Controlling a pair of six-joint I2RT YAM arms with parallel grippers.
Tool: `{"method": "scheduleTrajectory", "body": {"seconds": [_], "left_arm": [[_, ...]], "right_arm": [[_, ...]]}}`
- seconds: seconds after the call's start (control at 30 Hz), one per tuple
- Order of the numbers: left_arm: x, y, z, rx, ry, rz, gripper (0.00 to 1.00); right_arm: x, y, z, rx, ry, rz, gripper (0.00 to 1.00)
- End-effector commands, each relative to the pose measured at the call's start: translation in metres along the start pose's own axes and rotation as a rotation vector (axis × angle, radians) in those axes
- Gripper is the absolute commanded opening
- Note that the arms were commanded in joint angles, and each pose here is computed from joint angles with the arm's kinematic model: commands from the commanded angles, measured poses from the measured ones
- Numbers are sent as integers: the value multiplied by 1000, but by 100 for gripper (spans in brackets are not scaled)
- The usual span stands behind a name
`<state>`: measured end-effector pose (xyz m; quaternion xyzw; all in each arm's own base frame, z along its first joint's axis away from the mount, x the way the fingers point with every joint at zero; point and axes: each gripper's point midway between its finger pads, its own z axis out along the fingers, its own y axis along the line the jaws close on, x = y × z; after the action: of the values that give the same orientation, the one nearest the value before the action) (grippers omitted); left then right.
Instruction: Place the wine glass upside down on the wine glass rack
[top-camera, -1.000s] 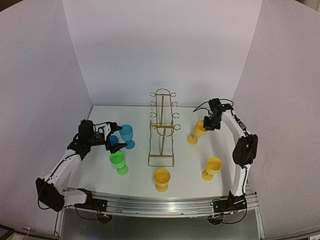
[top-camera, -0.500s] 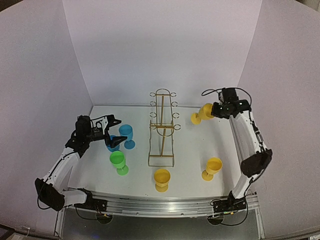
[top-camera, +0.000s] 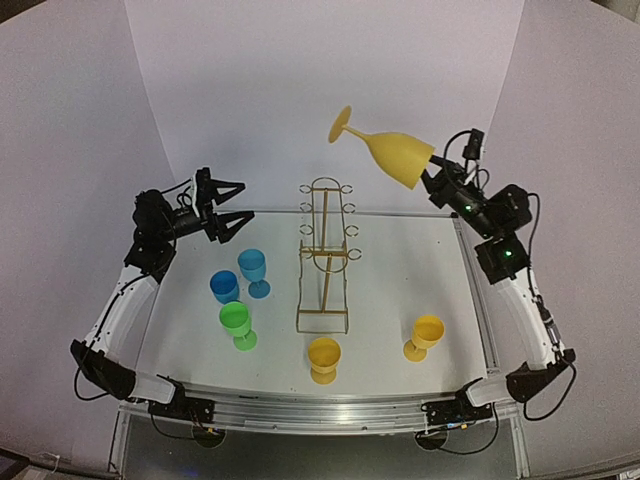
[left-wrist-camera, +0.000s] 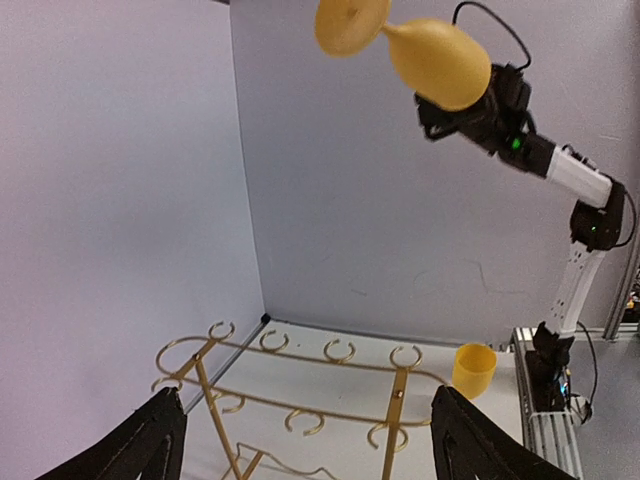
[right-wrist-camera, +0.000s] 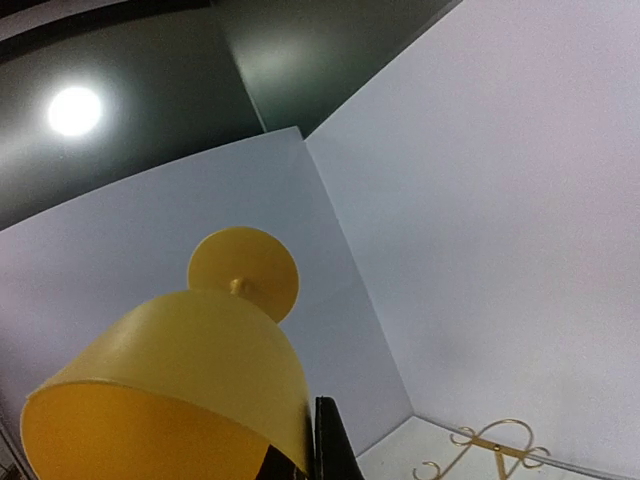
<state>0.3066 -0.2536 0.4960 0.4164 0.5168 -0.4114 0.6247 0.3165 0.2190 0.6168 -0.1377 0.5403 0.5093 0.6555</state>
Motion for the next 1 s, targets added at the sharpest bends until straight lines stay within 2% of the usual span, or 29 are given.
{"method": "scheduleTrajectory", "body": {"seconds": [0.0, 0.1, 0.23, 0.37, 0.47, 0.77, 0.97], "left_arm": [[-59, -33, 21, 108, -129, 61, 82], [-76, -58, 35, 106, -186, 208, 82], [-86, -62, 41, -32, -244, 397, 76], [-99, -36, 40, -214, -264, 412, 66], [-106, -26, 37, -285, -277, 424, 62], [-118, -29, 38, -306, -322, 527, 56], [-121, -23, 40, -338, -324, 544, 41]], "right_arm": [[21, 31, 33, -184, -76, -81, 0], [31, 39, 46, -207, -99, -87, 0], [44, 44, 58, -227, -102, -75, 0], [56, 46, 67, -237, -89, -57, 0], [65, 45, 72, -239, -78, -40, 0], [80, 45, 82, -251, -58, -5, 0], [90, 45, 85, -257, -36, 18, 0]]}}
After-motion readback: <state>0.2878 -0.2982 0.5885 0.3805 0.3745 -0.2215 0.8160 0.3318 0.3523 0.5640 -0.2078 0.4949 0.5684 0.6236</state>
